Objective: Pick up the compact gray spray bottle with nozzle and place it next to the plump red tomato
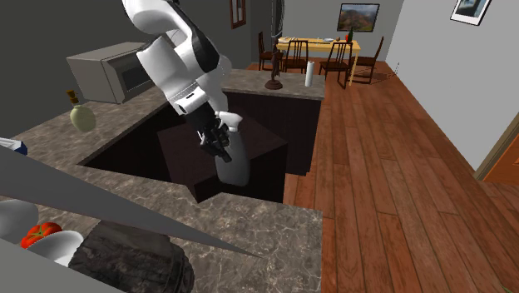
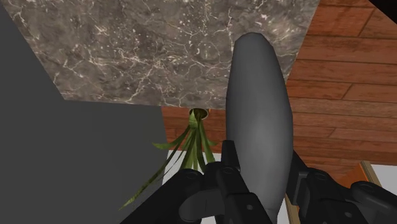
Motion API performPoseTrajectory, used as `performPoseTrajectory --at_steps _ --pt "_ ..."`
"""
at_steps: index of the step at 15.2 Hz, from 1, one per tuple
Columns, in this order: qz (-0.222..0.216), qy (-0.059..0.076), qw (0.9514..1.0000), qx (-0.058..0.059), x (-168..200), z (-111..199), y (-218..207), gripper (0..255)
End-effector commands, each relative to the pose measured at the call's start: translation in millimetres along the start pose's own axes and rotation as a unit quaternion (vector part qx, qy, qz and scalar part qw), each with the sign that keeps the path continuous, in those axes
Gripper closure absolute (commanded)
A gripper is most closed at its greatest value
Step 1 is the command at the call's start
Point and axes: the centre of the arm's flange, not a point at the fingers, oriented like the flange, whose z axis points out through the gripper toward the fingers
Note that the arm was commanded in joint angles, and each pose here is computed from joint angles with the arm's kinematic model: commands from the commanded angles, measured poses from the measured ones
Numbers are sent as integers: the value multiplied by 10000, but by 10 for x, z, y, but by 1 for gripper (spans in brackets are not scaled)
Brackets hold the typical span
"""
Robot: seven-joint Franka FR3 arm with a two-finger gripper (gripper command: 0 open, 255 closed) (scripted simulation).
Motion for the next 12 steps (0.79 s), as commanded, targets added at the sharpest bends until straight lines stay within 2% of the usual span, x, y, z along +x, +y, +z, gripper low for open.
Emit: performPoseTrajectory --at_steps 1,12 --pt "1 -2 10000 0 53 -101 -3 255" --pt "1 -2 10000 0 352 -599 -4 255"
